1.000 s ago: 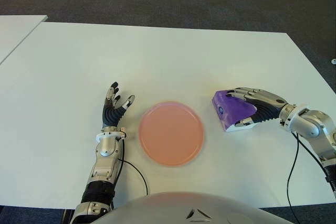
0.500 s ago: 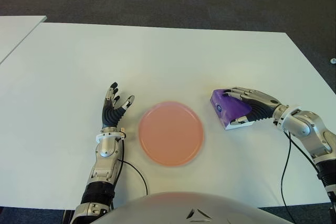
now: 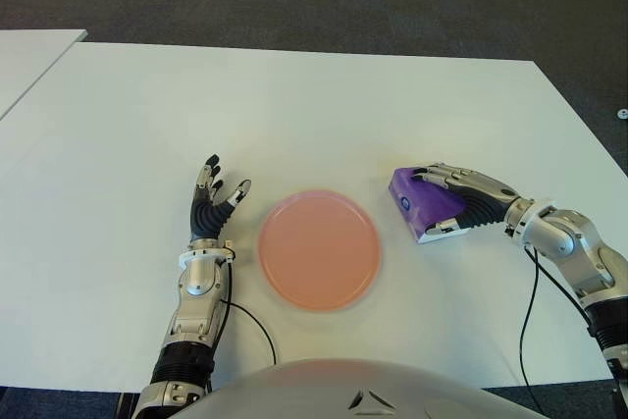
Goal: Put the tissue paper into the plate.
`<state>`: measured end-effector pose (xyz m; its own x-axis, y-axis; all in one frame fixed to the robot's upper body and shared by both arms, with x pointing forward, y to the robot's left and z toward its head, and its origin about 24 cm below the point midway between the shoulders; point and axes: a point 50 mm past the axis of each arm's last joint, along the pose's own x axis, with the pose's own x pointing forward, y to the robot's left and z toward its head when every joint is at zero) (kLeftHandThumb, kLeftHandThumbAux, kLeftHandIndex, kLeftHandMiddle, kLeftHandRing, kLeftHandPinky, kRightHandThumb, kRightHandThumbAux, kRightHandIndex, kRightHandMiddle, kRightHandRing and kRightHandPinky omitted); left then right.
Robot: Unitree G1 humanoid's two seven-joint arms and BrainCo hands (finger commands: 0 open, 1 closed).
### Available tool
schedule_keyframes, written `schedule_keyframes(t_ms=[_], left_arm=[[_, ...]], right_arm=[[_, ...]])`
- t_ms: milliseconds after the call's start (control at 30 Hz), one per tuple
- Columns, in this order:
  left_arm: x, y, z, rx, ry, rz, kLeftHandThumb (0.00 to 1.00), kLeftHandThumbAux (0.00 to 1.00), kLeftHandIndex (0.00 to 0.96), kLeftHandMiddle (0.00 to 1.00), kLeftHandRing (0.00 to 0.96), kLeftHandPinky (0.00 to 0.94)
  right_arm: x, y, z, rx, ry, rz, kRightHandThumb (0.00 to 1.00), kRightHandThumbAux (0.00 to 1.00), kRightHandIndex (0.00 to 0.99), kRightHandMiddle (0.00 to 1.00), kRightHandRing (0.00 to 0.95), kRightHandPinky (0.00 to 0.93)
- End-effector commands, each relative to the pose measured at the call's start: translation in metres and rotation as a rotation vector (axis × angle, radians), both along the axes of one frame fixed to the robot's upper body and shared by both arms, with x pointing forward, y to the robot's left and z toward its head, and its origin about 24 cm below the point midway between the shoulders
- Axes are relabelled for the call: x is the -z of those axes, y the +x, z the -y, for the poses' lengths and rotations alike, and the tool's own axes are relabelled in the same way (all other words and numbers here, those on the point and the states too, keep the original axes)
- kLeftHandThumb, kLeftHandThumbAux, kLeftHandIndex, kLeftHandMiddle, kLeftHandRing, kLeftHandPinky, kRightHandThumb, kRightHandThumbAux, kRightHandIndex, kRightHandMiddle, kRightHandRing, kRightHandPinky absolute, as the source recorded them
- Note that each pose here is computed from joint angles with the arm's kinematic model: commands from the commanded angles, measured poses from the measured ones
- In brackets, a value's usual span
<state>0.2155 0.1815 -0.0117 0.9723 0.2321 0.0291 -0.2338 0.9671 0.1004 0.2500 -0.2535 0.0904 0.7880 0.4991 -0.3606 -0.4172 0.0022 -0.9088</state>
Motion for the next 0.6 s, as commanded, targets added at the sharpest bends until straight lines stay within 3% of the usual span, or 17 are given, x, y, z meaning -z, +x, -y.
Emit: schedule_keyframes(t_ms=[33,600], left_arm=[[0.017,-0.013,-0.002,-0.02,0.003,-0.097,0.0,0.639,0.0,0.0,0.0,0.0],[0.017,-0.015,-0.005,-0.019,-0.009,-0.102,0.0,0.637,0.0,0.0,0.0,0.0]], right_arm=[[0.018,-0.01,0.001,-0.009,-0.015,-0.072,0.075,0.42,0.0,0.0,0.0,0.0],[0.034,-0.024,-0.005,-0.069,-0.045,-0.101,0.05,0.423,0.0,0.0,0.0,0.0]])
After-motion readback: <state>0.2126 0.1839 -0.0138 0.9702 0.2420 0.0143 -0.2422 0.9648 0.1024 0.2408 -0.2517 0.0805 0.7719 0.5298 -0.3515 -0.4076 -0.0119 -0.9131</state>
